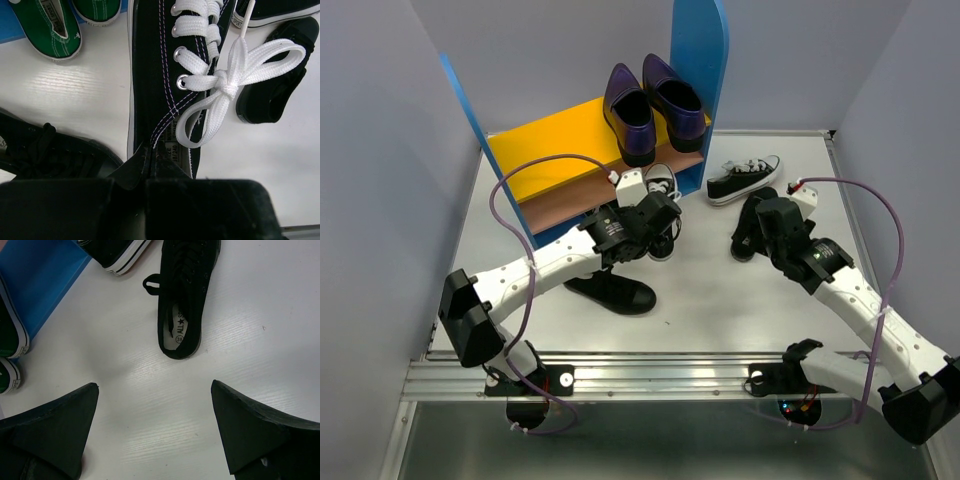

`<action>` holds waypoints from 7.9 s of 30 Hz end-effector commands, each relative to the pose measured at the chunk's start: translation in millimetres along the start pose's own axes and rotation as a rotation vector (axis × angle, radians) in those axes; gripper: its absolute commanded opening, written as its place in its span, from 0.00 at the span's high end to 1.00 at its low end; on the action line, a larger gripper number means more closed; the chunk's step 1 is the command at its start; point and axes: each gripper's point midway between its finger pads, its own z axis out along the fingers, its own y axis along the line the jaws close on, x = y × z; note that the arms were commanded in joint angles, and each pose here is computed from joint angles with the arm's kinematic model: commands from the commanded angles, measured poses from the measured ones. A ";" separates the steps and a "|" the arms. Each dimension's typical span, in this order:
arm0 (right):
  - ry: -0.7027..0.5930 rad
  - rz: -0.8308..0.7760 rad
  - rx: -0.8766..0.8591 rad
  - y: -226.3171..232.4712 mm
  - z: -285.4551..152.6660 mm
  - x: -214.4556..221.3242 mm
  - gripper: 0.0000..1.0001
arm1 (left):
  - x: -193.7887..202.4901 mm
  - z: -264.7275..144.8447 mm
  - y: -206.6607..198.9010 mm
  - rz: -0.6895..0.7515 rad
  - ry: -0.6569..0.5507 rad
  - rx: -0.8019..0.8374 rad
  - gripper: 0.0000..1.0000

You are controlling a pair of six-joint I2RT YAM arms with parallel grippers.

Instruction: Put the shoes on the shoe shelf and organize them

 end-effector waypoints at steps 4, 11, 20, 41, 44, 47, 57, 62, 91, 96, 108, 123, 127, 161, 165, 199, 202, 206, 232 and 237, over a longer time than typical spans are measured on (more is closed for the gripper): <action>-0.057 0.036 -0.027 11.6 -4.3 -21.1 0.00 | -63.3 -1.5 -10.8 -0.190 -0.174 0.020 1.00; -0.051 0.017 -0.036 14.5 -3.3 -21.2 0.00 | -92.1 4.2 -18.1 -0.256 -0.259 -0.003 1.00; -0.039 0.005 -0.045 19.1 -0.7 -19.9 0.00 | -115.7 16.2 -18.4 -0.288 -0.329 -0.023 1.00; -0.034 0.014 -0.049 16.9 -3.9 -18.2 0.00 | -155.1 67.4 -14.3 -0.336 -0.404 -0.087 1.00; -0.032 0.014 -0.052 17.6 -3.9 -18.1 0.00 | -155.5 74.5 -9.7 -0.342 -0.405 -0.101 1.00; -0.033 0.013 -0.053 17.8 -4.1 -18.6 0.00 | -153.9 83.9 -6.5 -0.338 -0.392 -0.113 1.00; -0.025 0.012 -0.058 19.1 -3.5 -16.7 0.00 | -146.5 93.1 -8.3 -0.244 -0.328 -0.112 0.49; -0.022 0.010 -0.059 19.8 -3.4 -16.6 0.00 | -147.9 87.8 -10.4 -0.230 -0.320 -0.096 0.41; 0.016 0.014 -0.030 33.2 22.7 -8.6 0.00 | -84.6 -0.1 -33.0 0.224 -0.248 0.093 0.33; -0.053 0.014 0.039 30.4 40.4 -46.7 0.00 | -69.1 -27.8 -30.8 0.240 -0.234 0.179 0.33; 0.039 0.021 0.018 47.4 154.1 -85.4 0.02 | -84.6 -71.8 10.3 0.102 -0.325 0.221 0.33; 0.140 -0.002 0.107 57.3 247.6 -48.9 0.02 | -88.6 -85.2 34.7 0.056 -0.346 0.186 0.34; 0.142 -0.003 0.127 54.8 255.3 -44.9 0.02 | -86.9 -86.4 35.7 0.048 -0.342 0.193 0.34; 0.141 0.058 0.206 37.3 273.7 -36.1 0.10 | -68.2 -69.4 26.4 0.083 -0.276 0.203 0.34; 0.123 0.054 0.215 35.8 271.7 -41.6 0.25 | -67.5 -68.9 25.5 0.076 -0.276 0.208 0.34; 0.166 -0.061 -0.318 69.6 103.4 -37.9 0.99 | -112.3 -94.4 59.3 0.088 -0.431 0.077 0.34; 0.211 -0.099 -0.431 84.5 71.6 -19.5 0.99 | -113.6 -93.5 59.5 0.089 -0.435 0.075 0.34; 0.278 -0.179 -0.570 113.4 31.1 15.5 0.99 | -114.4 -91.5 59.7 0.091 -0.437 0.068 0.34; 0.447 -0.296 -0.286 41.5 40.5 130.0 0.53 | -108.1 -79.3 50.4 0.067 -0.409 0.093 0.34; 0.439 -0.308 -0.264 34.8 35.2 125.1 0.53 | -106.7 -72.6 42.4 0.077 -0.399 0.099 0.34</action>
